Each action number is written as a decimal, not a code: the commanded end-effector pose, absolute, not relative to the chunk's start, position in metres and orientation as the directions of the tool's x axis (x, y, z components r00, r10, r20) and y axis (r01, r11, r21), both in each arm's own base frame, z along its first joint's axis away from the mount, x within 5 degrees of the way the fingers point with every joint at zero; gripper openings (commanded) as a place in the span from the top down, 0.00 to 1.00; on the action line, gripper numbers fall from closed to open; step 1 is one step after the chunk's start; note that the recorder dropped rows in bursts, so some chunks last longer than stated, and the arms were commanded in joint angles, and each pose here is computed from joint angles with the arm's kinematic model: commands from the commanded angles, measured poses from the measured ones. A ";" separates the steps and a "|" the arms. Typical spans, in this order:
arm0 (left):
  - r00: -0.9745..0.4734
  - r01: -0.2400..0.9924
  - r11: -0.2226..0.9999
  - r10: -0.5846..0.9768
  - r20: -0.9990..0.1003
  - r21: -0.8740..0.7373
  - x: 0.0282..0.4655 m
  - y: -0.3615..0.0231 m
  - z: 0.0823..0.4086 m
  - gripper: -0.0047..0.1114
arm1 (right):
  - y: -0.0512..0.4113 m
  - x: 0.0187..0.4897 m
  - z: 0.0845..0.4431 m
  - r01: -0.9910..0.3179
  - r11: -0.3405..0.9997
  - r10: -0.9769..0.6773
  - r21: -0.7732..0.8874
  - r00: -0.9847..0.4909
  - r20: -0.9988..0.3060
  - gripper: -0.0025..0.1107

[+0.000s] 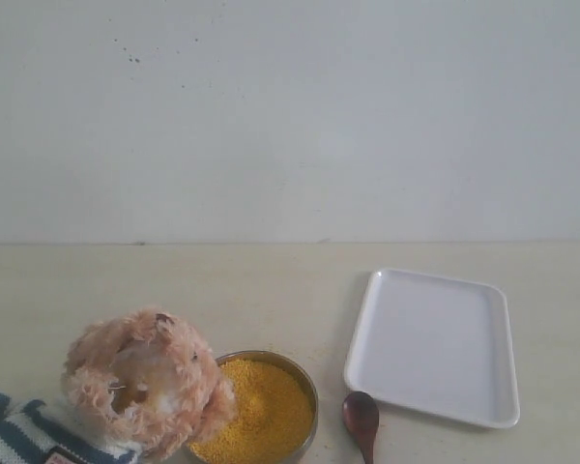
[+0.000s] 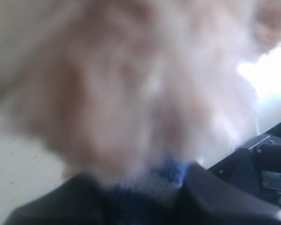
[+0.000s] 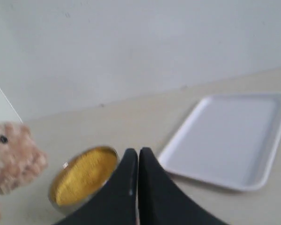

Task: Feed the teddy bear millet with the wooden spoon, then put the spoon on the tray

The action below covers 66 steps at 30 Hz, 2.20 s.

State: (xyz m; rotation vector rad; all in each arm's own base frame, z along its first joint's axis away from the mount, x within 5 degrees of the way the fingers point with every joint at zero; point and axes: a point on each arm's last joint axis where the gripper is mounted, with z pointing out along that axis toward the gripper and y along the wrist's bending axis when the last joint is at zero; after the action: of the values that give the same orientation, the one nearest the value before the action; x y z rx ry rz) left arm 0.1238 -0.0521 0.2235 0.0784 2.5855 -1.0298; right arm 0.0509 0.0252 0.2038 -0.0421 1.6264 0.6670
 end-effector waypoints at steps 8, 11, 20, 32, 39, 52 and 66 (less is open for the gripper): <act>-0.929 0.182 0.722 -0.097 -0.358 -0.668 0.124 -0.053 0.226 0.93 | 0.022 0.049 0.226 -0.452 0.624 0.666 0.638 -0.120 -0.737 0.98; -0.929 0.182 0.722 -0.097 -0.358 -0.668 0.124 -0.053 0.226 0.93 | 0.022 0.049 0.225 -0.447 0.604 0.682 0.660 -0.138 -0.718 0.98; -0.927 0.181 0.725 -0.101 -0.362 -0.665 0.124 -0.053 0.226 0.93 | 0.030 0.048 0.241 -0.437 0.723 0.448 0.536 -0.294 -0.844 0.98; -0.927 0.181 0.725 -0.101 -0.362 -0.665 0.124 -0.053 0.226 0.93 | 0.087 0.108 0.281 -0.569 0.814 -0.240 0.115 -0.511 -0.826 0.58; -0.927 0.181 0.725 -0.101 -0.362 -0.665 0.124 -0.053 0.226 0.93 | 0.125 0.158 0.256 -0.558 0.825 -0.374 0.086 -0.654 -0.657 0.50; -0.923 0.179 0.729 -0.107 -0.368 -0.660 0.125 -0.052 0.226 0.93 | 0.145 0.181 0.219 -0.521 0.845 -0.371 0.123 -0.735 -0.567 0.50; -0.926 -0.059 0.827 -0.254 -0.278 -0.560 0.128 -0.036 0.215 0.93 | 0.146 0.182 0.220 -0.521 0.845 -0.363 0.126 -0.729 -0.581 0.50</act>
State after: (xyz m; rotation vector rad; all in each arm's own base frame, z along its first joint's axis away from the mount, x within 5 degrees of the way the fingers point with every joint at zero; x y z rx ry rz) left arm 0.1310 -0.0407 0.2172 -0.1374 2.6182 -0.8572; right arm 0.1807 0.1449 0.2185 -0.6326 2.4829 0.3847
